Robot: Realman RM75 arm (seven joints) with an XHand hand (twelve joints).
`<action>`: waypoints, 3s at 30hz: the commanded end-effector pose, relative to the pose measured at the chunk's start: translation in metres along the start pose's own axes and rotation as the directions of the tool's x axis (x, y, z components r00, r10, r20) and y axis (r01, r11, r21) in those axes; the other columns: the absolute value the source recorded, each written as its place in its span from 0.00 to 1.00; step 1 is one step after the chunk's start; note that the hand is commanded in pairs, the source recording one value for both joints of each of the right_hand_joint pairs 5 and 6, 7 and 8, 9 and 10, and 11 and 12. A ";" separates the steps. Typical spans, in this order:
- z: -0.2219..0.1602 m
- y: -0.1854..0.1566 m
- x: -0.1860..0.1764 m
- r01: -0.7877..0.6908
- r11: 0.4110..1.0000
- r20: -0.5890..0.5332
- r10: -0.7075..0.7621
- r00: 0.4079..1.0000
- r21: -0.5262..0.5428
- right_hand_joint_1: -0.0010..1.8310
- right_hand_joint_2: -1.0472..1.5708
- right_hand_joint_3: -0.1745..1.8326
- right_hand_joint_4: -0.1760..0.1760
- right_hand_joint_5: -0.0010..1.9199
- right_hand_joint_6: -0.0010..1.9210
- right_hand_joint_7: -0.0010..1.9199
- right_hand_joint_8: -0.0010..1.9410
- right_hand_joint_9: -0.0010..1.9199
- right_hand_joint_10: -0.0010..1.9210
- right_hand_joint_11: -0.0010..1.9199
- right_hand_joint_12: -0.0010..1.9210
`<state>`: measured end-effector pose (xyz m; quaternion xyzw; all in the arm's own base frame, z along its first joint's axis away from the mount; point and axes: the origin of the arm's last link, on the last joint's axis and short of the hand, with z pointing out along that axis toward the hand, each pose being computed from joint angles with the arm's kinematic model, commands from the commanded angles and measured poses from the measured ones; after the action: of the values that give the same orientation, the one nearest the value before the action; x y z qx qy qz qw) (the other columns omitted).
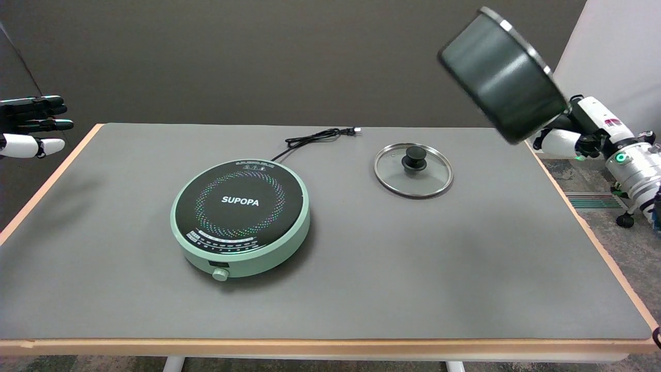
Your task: Place the soup pot onto the table.
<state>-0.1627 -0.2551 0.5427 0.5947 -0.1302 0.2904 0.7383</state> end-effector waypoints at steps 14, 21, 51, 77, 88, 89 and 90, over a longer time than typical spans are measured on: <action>-0.055 -0.041 -0.017 0.603 0.771 -0.121 -0.592 0.797 0.205 0.46 0.88 0.66 0.46 1.00 1.00 1.00 0.99 1.00 1.00 1.00 1.00; -0.060 -0.068 -0.034 0.641 0.720 -0.137 -0.630 0.765 0.266 0.46 0.88 0.67 0.46 1.00 1.00 1.00 0.99 1.00 1.00 1.00 1.00; -0.076 -0.055 -0.176 0.670 0.742 0.317 -0.632 0.707 -0.015 0.47 0.88 0.65 0.46 1.00 1.00 1.00 0.99 1.00 1.00 1.00 1.00; -0.101 -0.058 -0.158 0.888 0.404 0.289 -0.842 0.455 -0.220 0.47 0.84 0.71 0.46 1.00 1.00 1.00 0.99 1.00 1.00 1.00 1.00; -0.078 -0.080 -0.143 0.878 0.435 0.190 -0.862 0.470 -0.199 0.48 0.71 0.64 0.28 0.84 0.84 0.84 0.83 0.84 0.84 0.84 0.84; -0.077 -0.080 -0.144 0.879 0.436 0.188 -0.862 0.470 -0.195 0.47 0.69 0.61 0.25 0.79 0.79 0.79 0.78 0.79 0.79 0.79 0.79; -0.077 -0.081 -0.144 0.879 0.438 0.187 -0.862 0.470 -0.189 0.46 0.66 0.58 0.25 0.75 0.75 0.75 0.75 0.75 0.75 0.75 0.75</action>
<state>-0.2717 -0.2181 0.3888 0.4797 0.0693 -0.1891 0.8540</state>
